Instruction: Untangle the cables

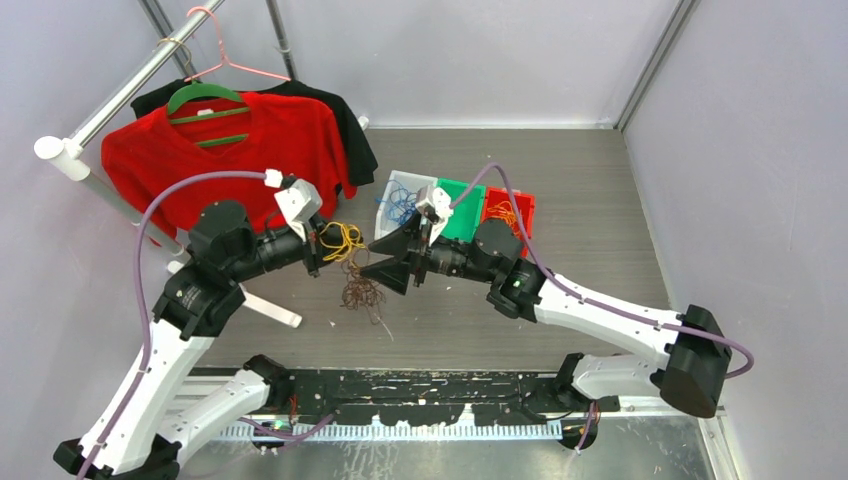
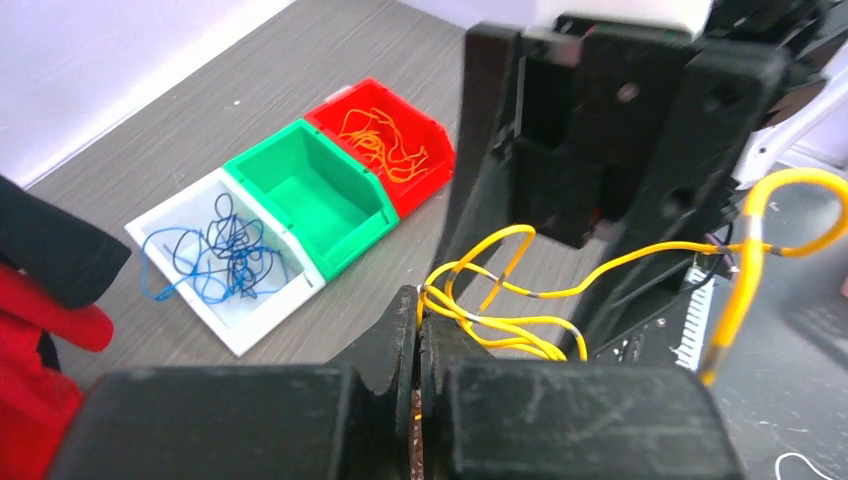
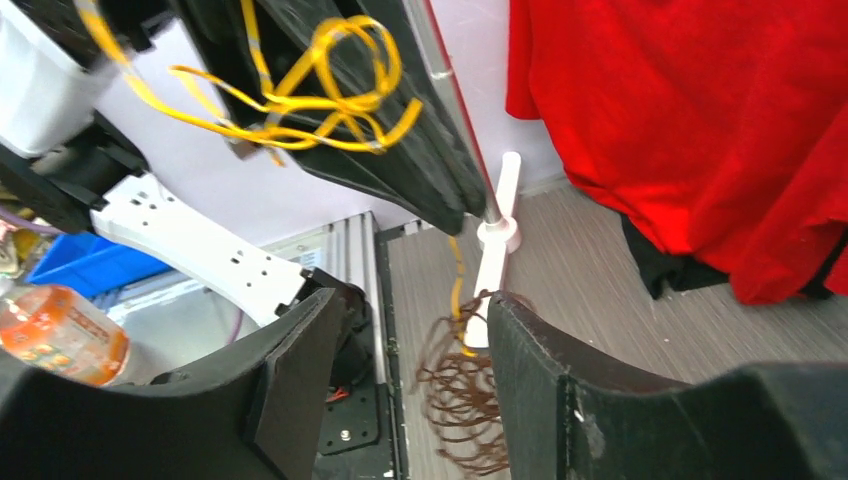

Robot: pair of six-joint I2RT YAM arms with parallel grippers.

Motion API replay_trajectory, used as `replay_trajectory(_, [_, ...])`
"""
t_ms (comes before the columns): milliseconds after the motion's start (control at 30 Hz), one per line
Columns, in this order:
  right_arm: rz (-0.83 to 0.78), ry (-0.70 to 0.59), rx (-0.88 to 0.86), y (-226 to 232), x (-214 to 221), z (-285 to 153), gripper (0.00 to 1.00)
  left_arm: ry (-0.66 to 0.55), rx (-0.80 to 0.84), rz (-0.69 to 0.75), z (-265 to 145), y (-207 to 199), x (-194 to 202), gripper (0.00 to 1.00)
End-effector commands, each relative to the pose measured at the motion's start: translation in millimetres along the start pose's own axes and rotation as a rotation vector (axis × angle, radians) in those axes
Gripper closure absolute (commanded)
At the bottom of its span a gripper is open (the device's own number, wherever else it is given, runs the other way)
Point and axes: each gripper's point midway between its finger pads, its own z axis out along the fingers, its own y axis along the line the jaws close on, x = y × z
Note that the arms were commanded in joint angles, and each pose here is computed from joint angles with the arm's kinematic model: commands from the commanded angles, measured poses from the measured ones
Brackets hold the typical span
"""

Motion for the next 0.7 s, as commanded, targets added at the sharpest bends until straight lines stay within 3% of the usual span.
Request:
replay_trajectory(0, [-0.098, -0.05, 0.036, -11, -15, 13, 0.39, -0.045, 0.071, -0.026, -3, -16, -26, 1.0])
replay_trajectory(300, [-0.104, -0.064, 0.07, -29, -2, 56, 0.54, -0.014, 0.149, -0.097, -2, -29, -30, 1.0])
replay_trajectory(533, [-0.044, 0.035, 0.209, -70, 78, 40, 0.65, -0.049, 0.169, -0.091, -8, -37, -47, 1.0])
replay_trajectory(667, [-0.019, 0.1, 0.305, -93, 128, 20, 0.66, -0.095, 0.146, -0.056, -13, -35, -67, 1.0])
